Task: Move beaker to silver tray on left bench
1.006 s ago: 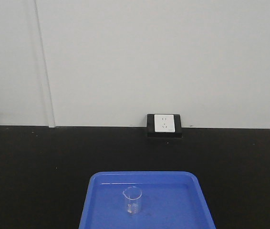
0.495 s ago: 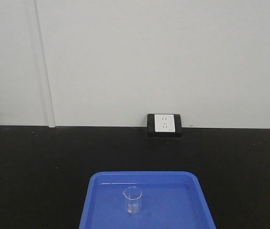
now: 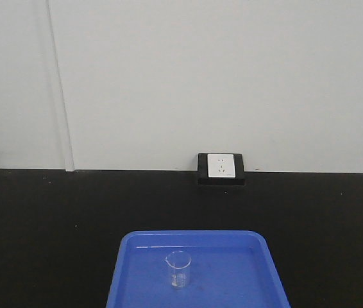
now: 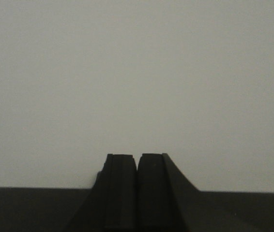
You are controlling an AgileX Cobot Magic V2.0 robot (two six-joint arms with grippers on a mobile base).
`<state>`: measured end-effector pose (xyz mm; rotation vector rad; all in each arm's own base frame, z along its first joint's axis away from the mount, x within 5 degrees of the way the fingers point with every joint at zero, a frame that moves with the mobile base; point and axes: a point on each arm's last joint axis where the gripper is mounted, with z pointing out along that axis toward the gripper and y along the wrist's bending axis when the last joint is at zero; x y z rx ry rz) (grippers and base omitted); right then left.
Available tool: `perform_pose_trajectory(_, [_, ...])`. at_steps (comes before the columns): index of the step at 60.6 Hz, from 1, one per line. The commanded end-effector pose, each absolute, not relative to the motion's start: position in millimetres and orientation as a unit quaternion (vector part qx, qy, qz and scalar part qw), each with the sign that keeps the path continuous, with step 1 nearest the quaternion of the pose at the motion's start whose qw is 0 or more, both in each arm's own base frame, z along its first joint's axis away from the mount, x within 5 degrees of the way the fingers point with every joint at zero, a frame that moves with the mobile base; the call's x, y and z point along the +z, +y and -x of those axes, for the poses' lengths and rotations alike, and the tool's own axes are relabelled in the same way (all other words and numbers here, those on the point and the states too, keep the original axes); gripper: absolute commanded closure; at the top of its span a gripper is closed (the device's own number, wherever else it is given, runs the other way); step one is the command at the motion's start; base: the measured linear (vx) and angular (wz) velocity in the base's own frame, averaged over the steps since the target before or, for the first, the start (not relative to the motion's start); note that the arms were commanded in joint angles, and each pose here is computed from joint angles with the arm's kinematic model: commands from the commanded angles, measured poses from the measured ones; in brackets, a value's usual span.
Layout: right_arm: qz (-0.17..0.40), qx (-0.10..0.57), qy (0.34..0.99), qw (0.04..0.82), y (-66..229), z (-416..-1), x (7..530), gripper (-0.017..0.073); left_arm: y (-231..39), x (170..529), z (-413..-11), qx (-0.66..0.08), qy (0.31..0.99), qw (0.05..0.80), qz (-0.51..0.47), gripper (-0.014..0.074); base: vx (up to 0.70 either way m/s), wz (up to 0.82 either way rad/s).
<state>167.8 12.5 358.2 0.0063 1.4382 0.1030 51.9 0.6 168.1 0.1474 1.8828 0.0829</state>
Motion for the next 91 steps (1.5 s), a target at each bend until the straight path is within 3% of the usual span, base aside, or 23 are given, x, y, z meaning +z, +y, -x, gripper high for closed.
perform_pose_trajectory(1, [-0.007, 0.042, 0.644, 0.764, 13.0, -194.4, 373.5, 0.0570, -0.6, 169.0, -53.9, 0.031, 0.786, 0.614, -0.065, 0.0592, 0.00, 0.00])
perform_pose_trajectory(16, [-0.007, 0.038, 0.698, 0.715, 16.8, -238.5, 345.1, 0.0559, -0.6, 169.0, -53.9, 0.031, 0.786, 0.614, -0.065, 0.0592, 0.00, 0.00])
perform_pose_trajectory(24, [-0.005, 0.036, 0.717, 0.696, 18.1, -249.7, 332.1, 0.0498, -0.6, 169.0, -53.9, 0.031, 0.786, 0.614, -0.065, 0.0592, 0.00, 0.00])
perform_pose_trajectory(33, [-0.004, 0.034, 0.734, 0.678, 19.0, -260.5, 318.9, 0.0335, -0.6, 169.0, -53.9, 0.031, 0.786, 0.614, -0.065, 0.0592, 0.00, 0.00])
perform_pose_trajectory(46, [-0.006, 0.028, 0.748, 0.663, 20.0, -282.3, 293.9, -0.0049, -0.6, 169.0, -53.9, 0.031, 0.786, 0.614, -0.065, 0.0592, 0.00, 0.00])
perform_pose_trajectory(53, [-0.016, 0.035, 0.751, 0.659, 21.0, -291.0, 283.4, -0.0169, -0.6, 169.0, -53.9, 0.031, 0.786, 0.614, -0.065, 0.0592, 0.00, 0.00])
perform_pose_trajectory(61, [-0.017, 0.072, 0.741, 0.667, 38.2, -307.4, 264.2, -0.0162, -0.6, 169.0, -53.9, 0.031, 0.786, 0.614, -0.065, 0.0592, 0.00, 0.00])
perform_pose_trajectory(73, [0.169, 0.132, 0.746, 0.631, 113.8, -337.5, 205.6, -0.0124, -0.6, 169.0, -53.9, 0.031, 0.786, 0.614, -0.065, 0.0592, 0.00, 0.00])
perform_pose_trajectory(77, [0.207, 0.151, 0.745, 0.616, 135.4, -345.4, 189.8, -0.0112, -0.6, 169.0, -53.9, 0.031, 0.786, 0.614, -0.065, 0.0592, 0.00, 0.00])
perform_pose_trajectory(91, [0.185, 0.215, 0.762, 0.582, 175.8, -367.1, 159.7, -0.0095, -0.6, 169.0, -53.9, 0.031, 0.786, 0.614, -0.065, 0.0592, 0.00, 0.00])
